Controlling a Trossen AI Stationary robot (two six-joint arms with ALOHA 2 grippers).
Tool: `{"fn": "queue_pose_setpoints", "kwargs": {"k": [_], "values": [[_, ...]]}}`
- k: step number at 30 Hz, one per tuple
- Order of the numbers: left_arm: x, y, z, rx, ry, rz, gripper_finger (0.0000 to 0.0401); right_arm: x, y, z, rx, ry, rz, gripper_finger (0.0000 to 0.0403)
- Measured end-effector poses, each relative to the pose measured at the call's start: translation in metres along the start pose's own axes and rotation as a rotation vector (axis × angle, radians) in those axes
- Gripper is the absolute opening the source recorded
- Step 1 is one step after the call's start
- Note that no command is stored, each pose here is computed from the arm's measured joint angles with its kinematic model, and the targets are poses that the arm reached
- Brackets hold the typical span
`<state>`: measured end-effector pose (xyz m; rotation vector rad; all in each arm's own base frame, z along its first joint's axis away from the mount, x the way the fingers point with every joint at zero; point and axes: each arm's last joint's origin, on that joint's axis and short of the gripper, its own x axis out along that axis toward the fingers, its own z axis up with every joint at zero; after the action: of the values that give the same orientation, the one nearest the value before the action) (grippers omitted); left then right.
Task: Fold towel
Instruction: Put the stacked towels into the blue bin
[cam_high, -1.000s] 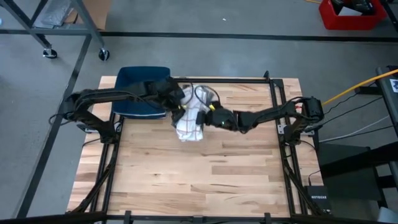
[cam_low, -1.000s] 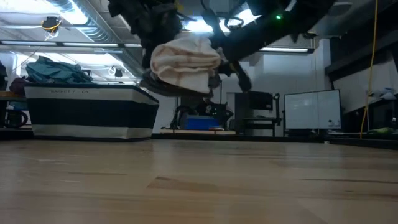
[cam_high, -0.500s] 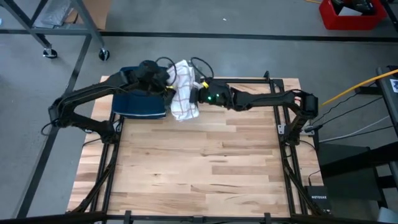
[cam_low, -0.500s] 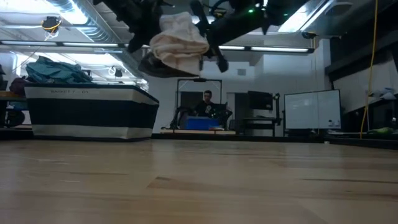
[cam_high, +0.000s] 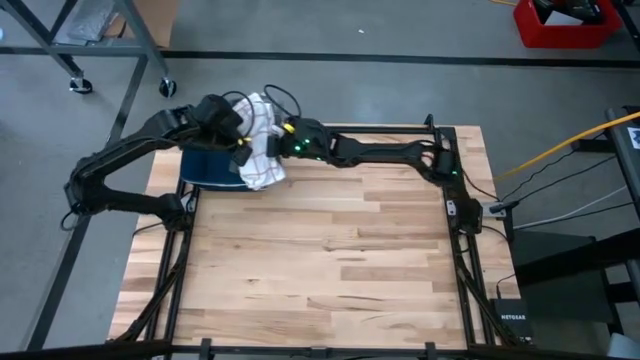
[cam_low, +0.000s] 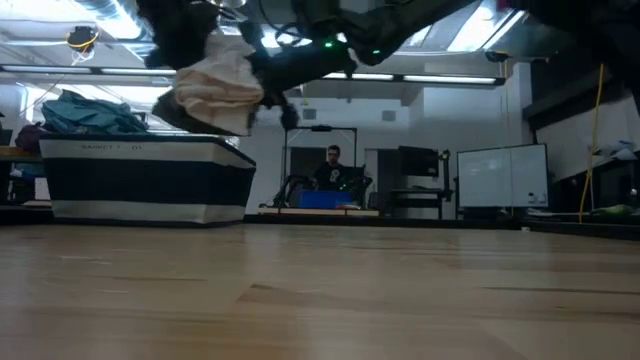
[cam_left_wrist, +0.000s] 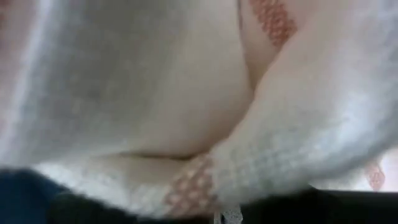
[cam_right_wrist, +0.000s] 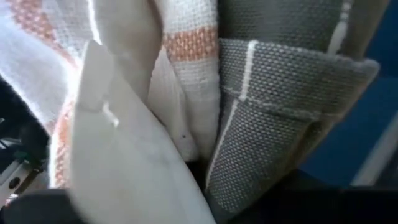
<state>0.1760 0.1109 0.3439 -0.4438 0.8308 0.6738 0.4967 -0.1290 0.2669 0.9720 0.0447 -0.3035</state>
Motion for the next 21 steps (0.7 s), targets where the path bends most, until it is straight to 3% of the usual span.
{"fn": "queue_pose_setpoints", "kwargs": {"k": [10, 17, 21], "values": [[-0.011, 0.030, -0.018, -0.051, 0.130, 0.208, 0.0025, 0.052, 0.003, 0.002, 0.006, 0.016, 0.062, 0.0095], [-0.002, 0.040, -0.022, -0.083, 0.171, 0.257, 0.0025, 0.069, -0.010, -0.006, 0.027, 0.010, 0.065, 0.0096], [0.015, 0.045, -0.033, -0.104, 0.208, 0.262, 0.0028, 0.070, -0.017, -0.012, 0.020, 0.040, -0.016, 0.0097]]}}
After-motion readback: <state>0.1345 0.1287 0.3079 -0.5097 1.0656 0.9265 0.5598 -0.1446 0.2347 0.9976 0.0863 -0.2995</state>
